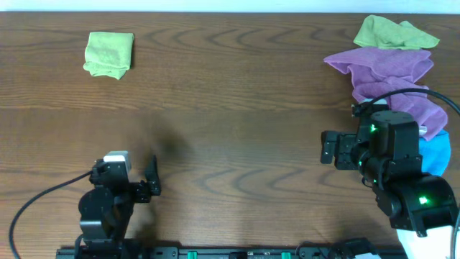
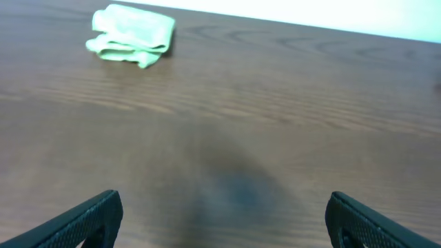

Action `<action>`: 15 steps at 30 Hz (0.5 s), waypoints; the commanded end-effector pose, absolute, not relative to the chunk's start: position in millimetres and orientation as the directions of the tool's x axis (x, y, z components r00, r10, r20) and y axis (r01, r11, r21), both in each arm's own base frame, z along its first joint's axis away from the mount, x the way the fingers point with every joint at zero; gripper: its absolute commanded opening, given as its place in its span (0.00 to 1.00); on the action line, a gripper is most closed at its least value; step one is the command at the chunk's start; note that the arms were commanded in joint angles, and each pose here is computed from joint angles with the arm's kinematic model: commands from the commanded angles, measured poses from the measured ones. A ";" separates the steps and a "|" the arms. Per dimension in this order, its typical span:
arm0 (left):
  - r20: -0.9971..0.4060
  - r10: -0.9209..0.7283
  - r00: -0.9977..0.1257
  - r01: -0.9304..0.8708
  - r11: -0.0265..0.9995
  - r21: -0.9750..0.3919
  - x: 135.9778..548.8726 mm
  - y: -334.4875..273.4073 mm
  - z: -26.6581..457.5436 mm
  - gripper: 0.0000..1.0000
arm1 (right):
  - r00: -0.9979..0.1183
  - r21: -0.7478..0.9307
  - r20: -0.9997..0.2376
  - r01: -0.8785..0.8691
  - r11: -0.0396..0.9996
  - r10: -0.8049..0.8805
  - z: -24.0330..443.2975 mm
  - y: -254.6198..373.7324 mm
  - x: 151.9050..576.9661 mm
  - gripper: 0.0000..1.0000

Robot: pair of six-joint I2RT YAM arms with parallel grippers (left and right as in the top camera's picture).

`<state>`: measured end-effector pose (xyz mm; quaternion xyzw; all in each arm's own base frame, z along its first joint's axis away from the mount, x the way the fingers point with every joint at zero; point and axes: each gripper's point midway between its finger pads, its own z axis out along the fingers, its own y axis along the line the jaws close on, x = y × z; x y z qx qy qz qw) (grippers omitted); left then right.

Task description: Fold the cloth

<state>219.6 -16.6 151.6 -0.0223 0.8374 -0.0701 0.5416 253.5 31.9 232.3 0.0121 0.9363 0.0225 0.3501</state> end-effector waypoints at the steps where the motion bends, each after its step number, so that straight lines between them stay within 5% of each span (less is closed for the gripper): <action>1: -0.913 -0.093 -0.398 0.074 0.988 -0.133 220.4 -21.1 141.0 0.95 | -0.754 0.039 -0.656 -0.003 0.999 0.023 232.2 33.1 253.3 0.99; 15: -0.920 -0.094 -0.381 -0.003 0.995 -0.101 223.7 -6.5 108.0 0.95 | -0.754 0.038 -0.656 -0.003 0.999 0.023 232.2 33.0 253.3 0.99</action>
